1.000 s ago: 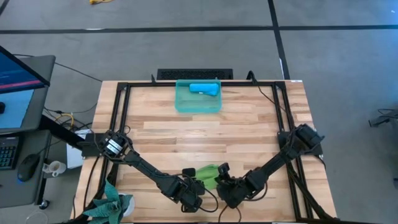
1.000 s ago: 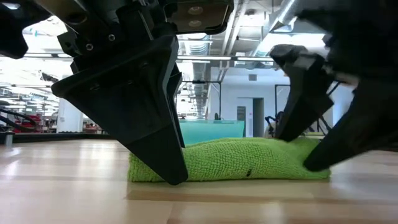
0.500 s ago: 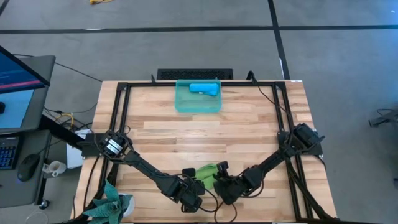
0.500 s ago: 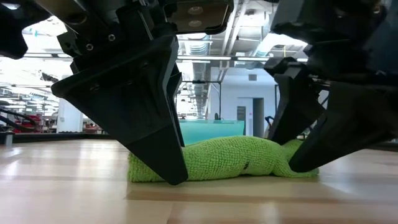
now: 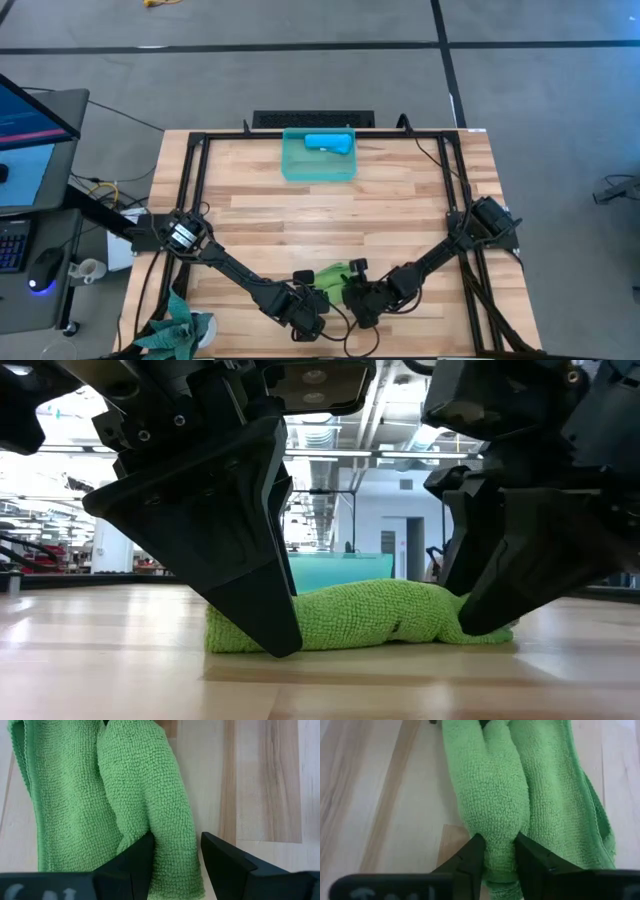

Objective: Roll microfiber towels into tight, uniform cylinder then place into a basket
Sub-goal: Roll the green microfiber cloth

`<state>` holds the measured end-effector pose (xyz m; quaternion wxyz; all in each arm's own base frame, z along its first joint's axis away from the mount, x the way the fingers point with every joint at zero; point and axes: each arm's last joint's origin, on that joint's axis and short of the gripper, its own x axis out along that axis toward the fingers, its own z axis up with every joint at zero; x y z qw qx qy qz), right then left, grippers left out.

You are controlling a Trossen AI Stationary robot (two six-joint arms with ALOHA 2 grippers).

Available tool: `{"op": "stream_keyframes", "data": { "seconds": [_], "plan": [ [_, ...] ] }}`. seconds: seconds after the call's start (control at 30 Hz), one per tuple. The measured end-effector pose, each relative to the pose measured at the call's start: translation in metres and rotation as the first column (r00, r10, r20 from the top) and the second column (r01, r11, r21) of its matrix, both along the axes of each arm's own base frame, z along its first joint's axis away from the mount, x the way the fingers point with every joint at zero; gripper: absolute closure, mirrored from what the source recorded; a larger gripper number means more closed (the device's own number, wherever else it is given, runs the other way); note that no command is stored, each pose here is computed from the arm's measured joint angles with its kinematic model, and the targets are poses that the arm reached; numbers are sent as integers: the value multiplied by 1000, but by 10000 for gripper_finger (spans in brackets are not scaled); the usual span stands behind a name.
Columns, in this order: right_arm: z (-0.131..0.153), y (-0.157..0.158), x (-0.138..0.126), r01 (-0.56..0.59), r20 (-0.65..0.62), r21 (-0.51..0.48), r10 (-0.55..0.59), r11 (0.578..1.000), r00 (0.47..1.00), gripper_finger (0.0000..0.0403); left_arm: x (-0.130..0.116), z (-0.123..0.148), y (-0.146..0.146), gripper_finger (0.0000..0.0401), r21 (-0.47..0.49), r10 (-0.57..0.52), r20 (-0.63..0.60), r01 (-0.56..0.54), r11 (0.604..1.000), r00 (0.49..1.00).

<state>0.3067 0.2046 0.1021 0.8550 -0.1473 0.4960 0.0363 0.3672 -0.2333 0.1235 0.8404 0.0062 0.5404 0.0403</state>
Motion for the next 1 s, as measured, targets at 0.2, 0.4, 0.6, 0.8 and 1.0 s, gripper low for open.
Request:
{"op": "stream_keyframes", "data": {
  "seconds": [0.2, 0.4, 0.6, 0.8, 1.0],
  "plan": [
    [0, 0, 0, 60, -4, 47, -60, 997, 998, 316, 0, 0, 0, 244, 0, 0, 0, 0, 1000, 1000],
    [0, 0, 0, 129, -9, 99, -129, 987, 992, 338, 1, 0, 1, 244, 2, 1, 2, -1, 1000, 1000],
    [1, 2, -1, 200, -15, 150, -201, 968, 980, 343, 1, 0, 1, 244, 9, -12, 1, 12, 1000, 1000],
    [1, 2, -1, 245, -22, 182, -245, 952, 969, 348, 2, 3, 0, 244, 13, -11, 3, 11, 1000, 1000],
    [2, 3, -1, 295, -68, 264, -288, 918, 955, 360, 5, 15, -5, 244, 66, -42, -11, 43, 997, 999]
  ]
}}
